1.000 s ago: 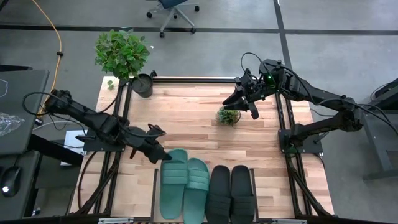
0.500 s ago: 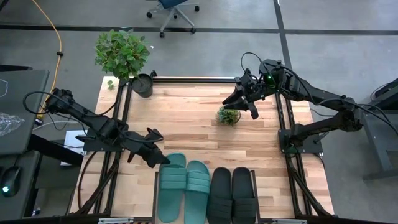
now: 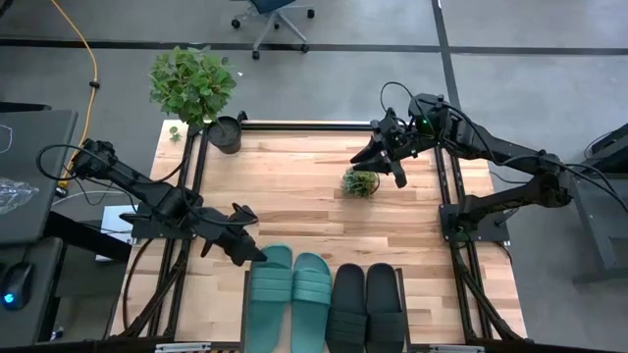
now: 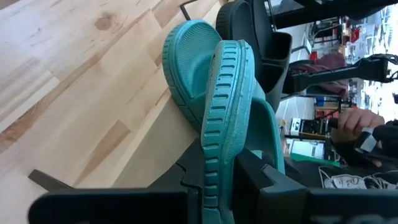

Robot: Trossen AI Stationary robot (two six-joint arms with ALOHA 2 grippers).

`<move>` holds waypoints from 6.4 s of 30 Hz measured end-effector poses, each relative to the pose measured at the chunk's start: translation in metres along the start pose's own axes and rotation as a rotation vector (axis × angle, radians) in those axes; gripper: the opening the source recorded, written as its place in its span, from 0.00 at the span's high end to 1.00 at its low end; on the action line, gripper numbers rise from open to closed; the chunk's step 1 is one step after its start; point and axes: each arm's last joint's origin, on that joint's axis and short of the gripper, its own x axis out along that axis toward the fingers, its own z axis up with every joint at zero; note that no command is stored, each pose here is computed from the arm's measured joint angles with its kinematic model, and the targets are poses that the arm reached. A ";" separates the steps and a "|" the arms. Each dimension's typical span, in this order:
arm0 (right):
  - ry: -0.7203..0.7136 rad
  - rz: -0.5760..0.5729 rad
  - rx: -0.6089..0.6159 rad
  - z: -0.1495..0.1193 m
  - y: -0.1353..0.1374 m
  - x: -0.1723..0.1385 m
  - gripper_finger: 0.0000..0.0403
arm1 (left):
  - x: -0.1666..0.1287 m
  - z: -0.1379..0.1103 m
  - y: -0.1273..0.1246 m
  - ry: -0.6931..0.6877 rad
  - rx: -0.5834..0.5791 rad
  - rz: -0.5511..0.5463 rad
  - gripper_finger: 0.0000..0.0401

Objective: Pick and place slides into the shelf
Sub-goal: Put the blue slide on the shelf

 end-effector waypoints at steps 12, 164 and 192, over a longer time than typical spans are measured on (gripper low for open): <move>-0.009 -0.033 0.005 0.001 -0.006 -0.004 0.77 | 0.005 0.000 0.000 0.006 -0.002 0.005 0.93; 0.081 -0.114 0.179 -0.015 -0.021 0.038 0.77 | 0.024 0.050 0.034 0.211 0.829 0.326 0.19; 0.078 -0.135 0.180 -0.015 -0.021 0.038 0.77 | 0.037 0.051 0.040 0.230 0.862 0.388 0.19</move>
